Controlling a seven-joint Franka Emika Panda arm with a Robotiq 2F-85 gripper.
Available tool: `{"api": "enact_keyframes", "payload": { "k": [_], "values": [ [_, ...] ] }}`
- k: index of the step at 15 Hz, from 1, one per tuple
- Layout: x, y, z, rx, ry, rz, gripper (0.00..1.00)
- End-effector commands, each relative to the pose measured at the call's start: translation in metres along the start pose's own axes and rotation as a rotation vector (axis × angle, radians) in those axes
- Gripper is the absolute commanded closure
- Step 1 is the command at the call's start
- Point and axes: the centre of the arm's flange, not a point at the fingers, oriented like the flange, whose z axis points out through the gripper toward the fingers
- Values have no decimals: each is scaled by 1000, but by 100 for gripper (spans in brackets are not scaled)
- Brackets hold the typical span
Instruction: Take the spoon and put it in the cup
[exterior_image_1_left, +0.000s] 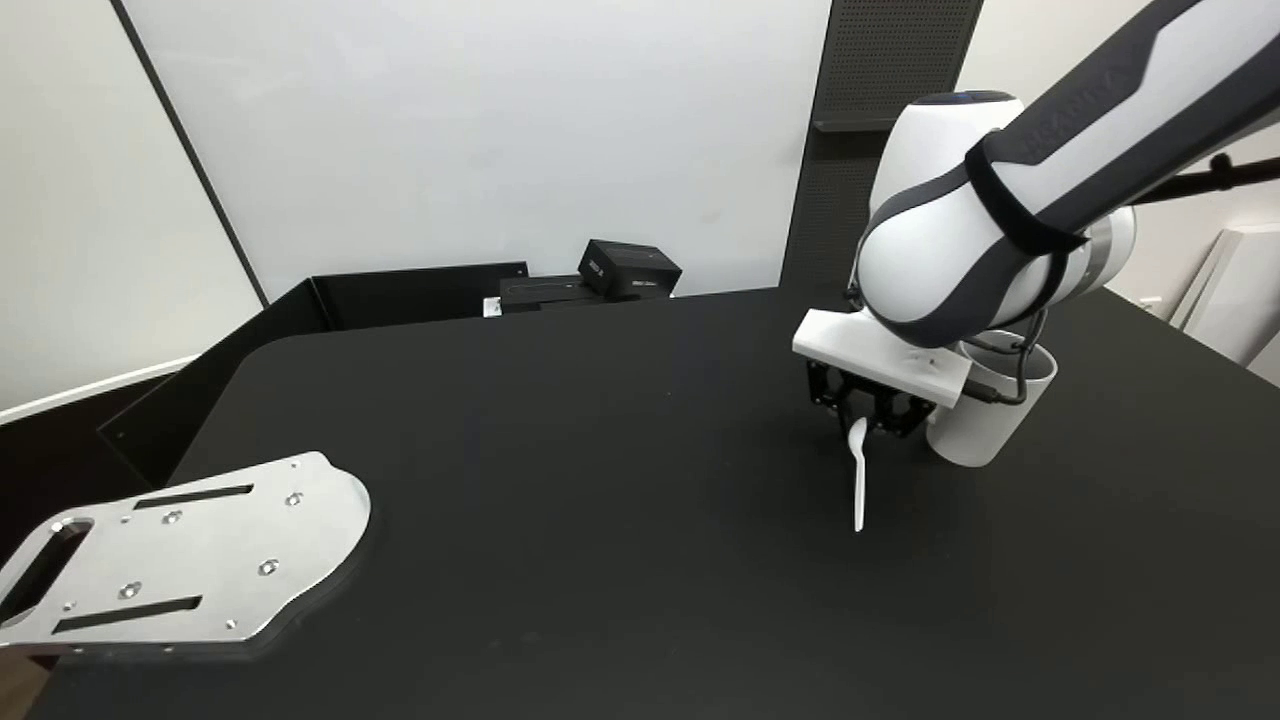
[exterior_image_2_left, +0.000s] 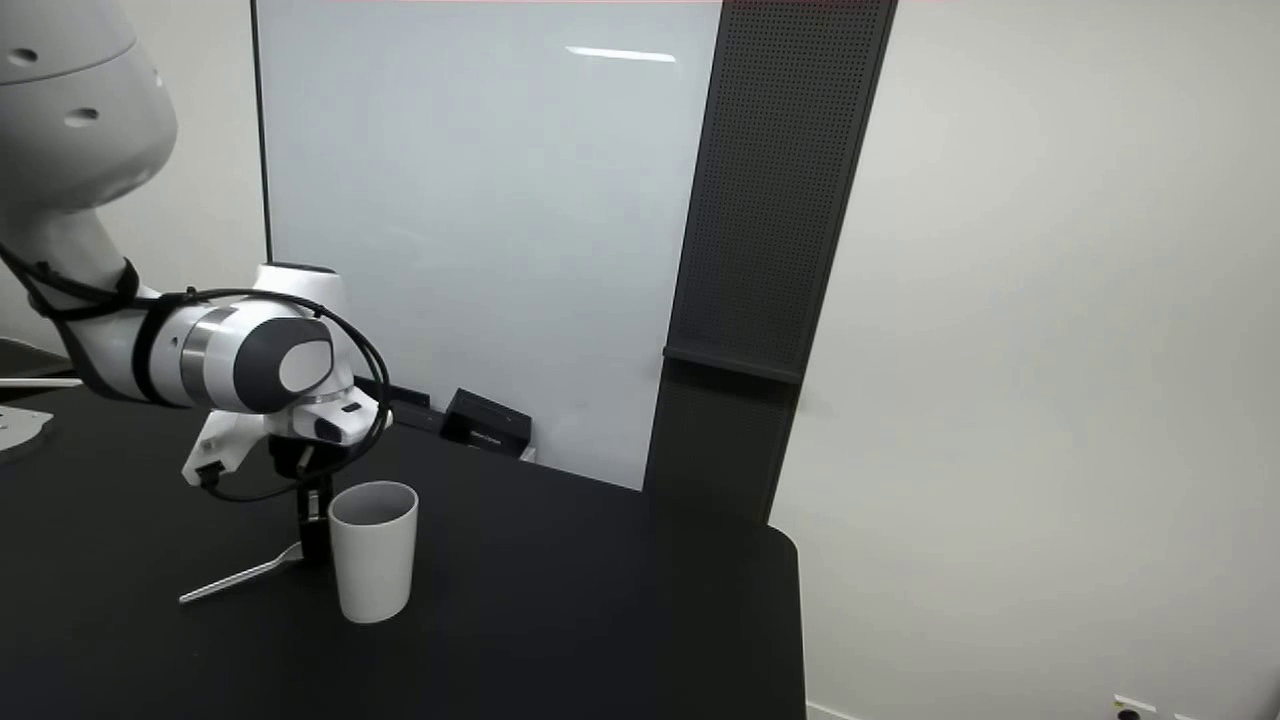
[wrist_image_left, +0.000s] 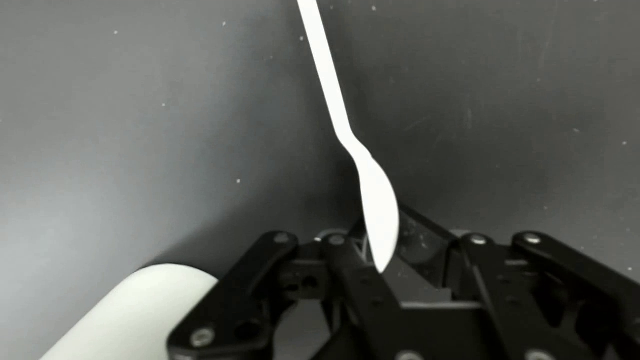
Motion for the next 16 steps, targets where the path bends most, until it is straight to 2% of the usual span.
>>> {"api": "enact_keyframes", "payload": {
  "k": [1,10,16],
  "values": [
    [-2,-16,-3,-30,2,23,97],
    [-26,-58,-78,18,109,-34,97],
    [-22,-57,-127,30,275,-60,97]
  ]
}}
